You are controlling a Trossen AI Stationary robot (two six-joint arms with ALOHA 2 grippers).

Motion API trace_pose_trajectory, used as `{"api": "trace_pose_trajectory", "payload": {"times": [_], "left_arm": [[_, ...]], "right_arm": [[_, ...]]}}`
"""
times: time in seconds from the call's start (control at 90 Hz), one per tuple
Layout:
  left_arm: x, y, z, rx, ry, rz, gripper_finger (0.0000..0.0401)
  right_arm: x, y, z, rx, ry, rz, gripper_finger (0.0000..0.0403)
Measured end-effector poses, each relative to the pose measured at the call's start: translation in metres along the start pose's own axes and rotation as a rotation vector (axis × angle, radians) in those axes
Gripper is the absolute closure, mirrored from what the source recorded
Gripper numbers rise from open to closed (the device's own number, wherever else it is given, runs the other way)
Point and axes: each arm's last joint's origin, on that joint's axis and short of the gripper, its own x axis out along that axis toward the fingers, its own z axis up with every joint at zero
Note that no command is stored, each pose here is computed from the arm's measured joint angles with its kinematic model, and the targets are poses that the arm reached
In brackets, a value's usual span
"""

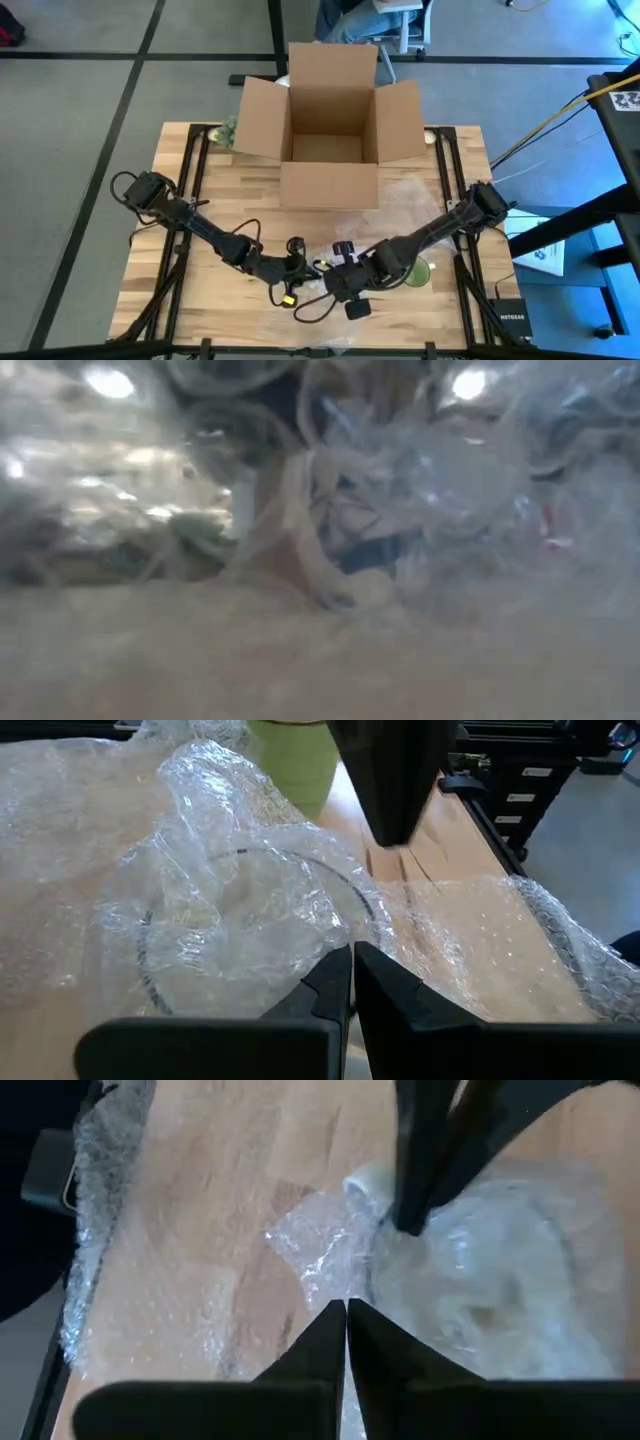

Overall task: Wrap mug
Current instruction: Wrap the white mug with bubble wrap

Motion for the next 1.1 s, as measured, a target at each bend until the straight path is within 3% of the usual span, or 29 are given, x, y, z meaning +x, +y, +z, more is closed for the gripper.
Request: {"api": "trace_pose_trajectory", "payload": {"times": [0.244,0.544,0.933,1.1], "left_arm": [[0.000,0.000,0.000,0.008,0.000,-0.003,0.0401],[0.000,0.000,0.000,0.022,0.001,-0.002,0.0401],[-0.001,-0.002,0.001,0.022,-0.014,-0.008,0.0401],[0.000,-0.002,0.001,0.027,-0.016,-0.009,0.0401]], "right_arm": [[0.010,-0.002,-0.008,0.022,0.031,0.023,0.0402],[0.022,0.019,-0.026,0.057,0.065,0.064,0.0403],[0.065,0.026,-0.051,0.212,-0.172,0.070,0.0403],[0.069,0.022,-0.056,0.253,-0.198,0.014,0.0403]]}}
